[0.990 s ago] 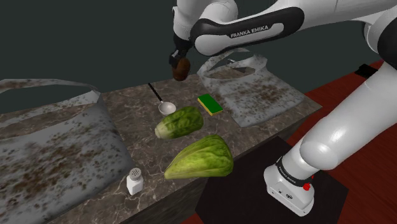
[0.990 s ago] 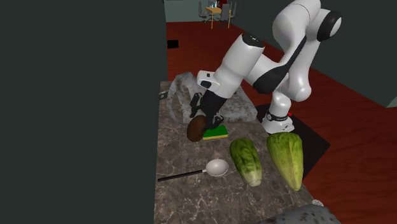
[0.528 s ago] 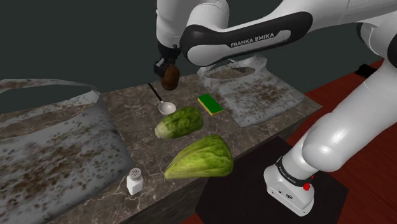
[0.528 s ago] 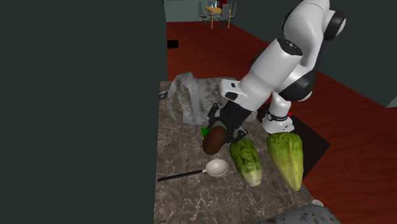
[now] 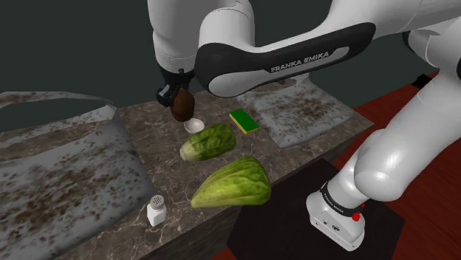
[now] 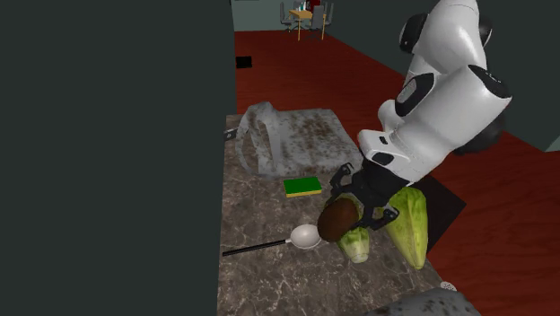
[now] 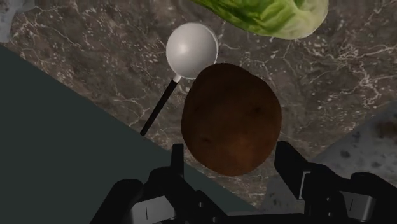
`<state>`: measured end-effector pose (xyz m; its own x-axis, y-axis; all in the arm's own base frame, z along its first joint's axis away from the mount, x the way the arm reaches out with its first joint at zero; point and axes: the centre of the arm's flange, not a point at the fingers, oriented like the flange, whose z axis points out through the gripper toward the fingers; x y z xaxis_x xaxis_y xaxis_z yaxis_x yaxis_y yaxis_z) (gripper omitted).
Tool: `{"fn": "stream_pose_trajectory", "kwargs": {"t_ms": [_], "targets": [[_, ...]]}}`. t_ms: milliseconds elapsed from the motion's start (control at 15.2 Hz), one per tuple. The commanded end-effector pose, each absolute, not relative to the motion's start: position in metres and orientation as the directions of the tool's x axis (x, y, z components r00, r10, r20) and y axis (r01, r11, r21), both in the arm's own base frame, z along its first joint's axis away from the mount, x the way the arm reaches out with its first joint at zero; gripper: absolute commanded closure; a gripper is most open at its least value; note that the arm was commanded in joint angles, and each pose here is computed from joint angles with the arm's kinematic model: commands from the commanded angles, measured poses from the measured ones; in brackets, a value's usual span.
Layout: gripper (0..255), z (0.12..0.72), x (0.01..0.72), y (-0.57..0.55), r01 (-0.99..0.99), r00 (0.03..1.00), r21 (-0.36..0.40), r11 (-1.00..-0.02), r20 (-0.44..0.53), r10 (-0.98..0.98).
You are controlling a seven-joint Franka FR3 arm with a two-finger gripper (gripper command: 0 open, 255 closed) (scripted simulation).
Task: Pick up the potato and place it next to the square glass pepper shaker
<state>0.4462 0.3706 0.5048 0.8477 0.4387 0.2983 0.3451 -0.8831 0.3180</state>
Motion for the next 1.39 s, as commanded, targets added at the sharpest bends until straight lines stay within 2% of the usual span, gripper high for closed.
{"fn": "stream_pose_trajectory", "kwargs": {"t_ms": [0,396,1320], "targets": [[255,0.505,0.434,0.395,0.343,0.848,0.318,-0.884,0.299,0.437],[255,0.505,0.391,0.475,0.343,0.848,0.318,-0.884,0.299,0.437],[255,0.431,0.391,0.475,0.343,0.848,0.318,-0.884,0.299,0.437]]}}
